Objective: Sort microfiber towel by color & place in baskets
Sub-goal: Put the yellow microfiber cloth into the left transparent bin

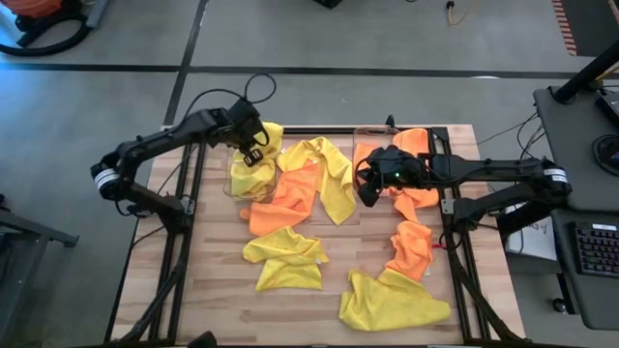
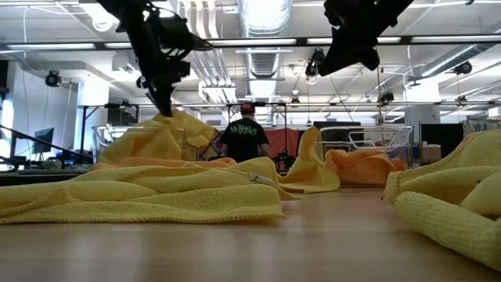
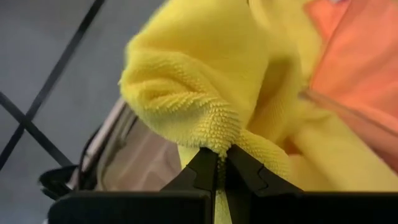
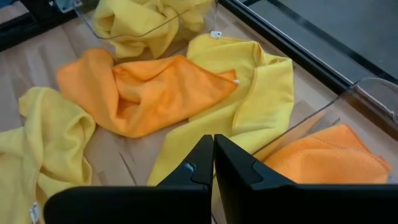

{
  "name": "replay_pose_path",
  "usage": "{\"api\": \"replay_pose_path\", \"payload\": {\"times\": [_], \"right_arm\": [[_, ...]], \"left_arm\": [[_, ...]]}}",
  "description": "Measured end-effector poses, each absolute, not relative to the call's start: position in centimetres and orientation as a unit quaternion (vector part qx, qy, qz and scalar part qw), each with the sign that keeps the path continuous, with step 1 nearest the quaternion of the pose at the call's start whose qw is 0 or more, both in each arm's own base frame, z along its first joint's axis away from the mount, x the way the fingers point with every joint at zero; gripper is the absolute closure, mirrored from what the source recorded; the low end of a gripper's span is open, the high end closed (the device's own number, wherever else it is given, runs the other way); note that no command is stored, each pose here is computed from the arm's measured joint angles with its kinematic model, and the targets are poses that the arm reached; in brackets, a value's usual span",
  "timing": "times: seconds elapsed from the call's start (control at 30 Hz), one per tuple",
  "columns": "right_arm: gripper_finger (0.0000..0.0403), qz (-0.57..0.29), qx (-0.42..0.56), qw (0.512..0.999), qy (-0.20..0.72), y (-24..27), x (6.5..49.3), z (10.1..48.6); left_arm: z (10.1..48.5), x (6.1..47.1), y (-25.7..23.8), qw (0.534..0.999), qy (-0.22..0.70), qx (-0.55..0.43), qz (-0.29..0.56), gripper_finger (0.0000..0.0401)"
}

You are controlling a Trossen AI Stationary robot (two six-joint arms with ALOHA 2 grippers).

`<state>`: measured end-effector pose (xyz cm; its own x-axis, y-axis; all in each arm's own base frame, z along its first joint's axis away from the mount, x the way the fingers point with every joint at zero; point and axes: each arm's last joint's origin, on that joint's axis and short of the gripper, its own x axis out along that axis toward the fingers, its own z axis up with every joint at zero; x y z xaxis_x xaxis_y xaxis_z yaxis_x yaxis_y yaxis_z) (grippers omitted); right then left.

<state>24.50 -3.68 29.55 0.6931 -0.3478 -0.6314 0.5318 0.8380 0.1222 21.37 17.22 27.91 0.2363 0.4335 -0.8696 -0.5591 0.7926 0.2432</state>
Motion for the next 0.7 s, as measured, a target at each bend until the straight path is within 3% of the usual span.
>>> {"api": "replay_pose_path", "payload": {"times": [0.47, 0.7], "right_arm": [[0.0394, -0.239, 0.15, 0.909, 0.307, -3.3, 24.9, 29.2], [0.0394, -0.235, 0.143, 0.911, 0.307, -2.8, 25.0, 29.2]], "left_arm": [[24.7, 20.5, 16.7, 0.753, 0.562, -0.084, 0.331, 0.0399], [25.1, 20.3, 17.0, 0.729, 0.562, -0.063, 0.385, 0.0343]]}}
